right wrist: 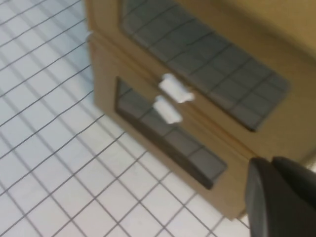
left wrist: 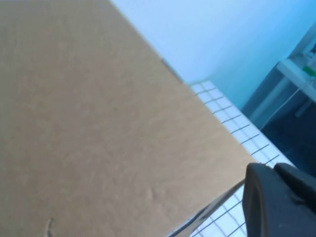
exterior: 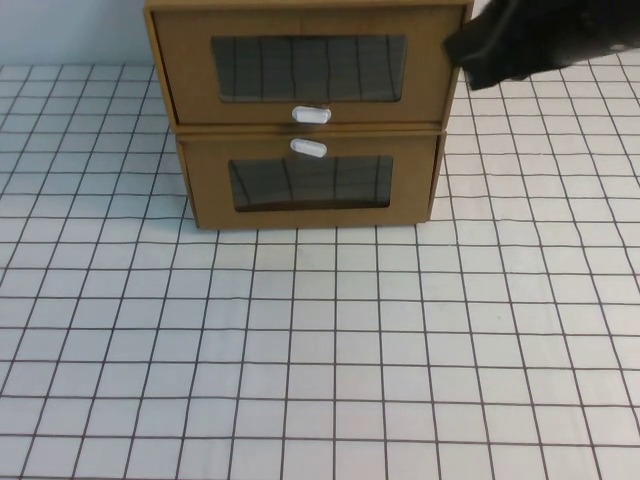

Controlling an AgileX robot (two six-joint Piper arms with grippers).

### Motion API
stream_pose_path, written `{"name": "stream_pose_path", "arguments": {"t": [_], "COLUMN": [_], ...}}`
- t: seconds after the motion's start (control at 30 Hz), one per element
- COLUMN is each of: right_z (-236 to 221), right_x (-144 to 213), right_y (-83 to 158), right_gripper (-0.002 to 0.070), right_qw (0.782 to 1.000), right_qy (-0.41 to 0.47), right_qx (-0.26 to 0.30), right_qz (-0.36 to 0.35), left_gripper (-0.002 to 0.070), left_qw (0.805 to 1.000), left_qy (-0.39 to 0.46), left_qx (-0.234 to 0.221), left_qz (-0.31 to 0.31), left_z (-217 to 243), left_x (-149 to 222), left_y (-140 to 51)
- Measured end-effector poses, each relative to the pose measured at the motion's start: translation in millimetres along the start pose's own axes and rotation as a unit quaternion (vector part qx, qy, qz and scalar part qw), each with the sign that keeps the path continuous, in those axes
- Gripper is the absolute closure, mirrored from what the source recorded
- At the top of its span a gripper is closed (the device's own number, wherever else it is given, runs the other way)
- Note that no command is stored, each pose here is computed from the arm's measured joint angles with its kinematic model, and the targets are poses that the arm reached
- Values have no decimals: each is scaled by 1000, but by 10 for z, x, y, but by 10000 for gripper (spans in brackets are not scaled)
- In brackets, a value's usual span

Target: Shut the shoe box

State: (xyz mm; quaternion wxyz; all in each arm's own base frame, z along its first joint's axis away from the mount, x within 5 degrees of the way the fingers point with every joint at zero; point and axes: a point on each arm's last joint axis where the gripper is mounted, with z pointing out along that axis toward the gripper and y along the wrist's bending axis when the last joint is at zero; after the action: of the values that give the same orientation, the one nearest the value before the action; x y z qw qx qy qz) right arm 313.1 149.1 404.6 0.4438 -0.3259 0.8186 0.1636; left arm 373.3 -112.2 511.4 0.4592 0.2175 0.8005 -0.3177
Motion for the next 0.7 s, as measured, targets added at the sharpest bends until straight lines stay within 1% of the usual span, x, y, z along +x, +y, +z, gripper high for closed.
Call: {"name": "stream_pose_path", "arguments": {"t": [0.13, 0.27, 0.33, 0.43, 0.57, 0.7], "right_z": [-344, -688, -862, -1071, -1263, -1377], "right_x": [163, 347, 420, 492, 590, 716], "right_y": [-30, -23, -3, 66, 184, 281], "right_gripper": [689, 689, 689, 689, 689, 689], "right_qw": [999, 996, 992, 988, 985, 983], "right_qy": [-23, -48, -71, -100, -123, -134], "right_qx": [33, 68, 88, 104, 106, 107], "right_qz": [20, 38, 52, 60, 65, 66], "left_gripper": [680, 680, 680, 680, 680, 680], "left_qw": [999, 997, 996, 995, 993, 992], "left_qy": [-29, -56, -68, -79, -83, -63], "left_qx": [-1, -14, -15, -23, -47, -68], "left_qz": [16, 41, 51, 64, 76, 86], "left_z": [-324, -663, -823, -1039, -1289, -1422], "left_x": [-97, -158, -167, -155, -89, 63], "left_y": [-251, -488, -611, -763, -911, -972]}}
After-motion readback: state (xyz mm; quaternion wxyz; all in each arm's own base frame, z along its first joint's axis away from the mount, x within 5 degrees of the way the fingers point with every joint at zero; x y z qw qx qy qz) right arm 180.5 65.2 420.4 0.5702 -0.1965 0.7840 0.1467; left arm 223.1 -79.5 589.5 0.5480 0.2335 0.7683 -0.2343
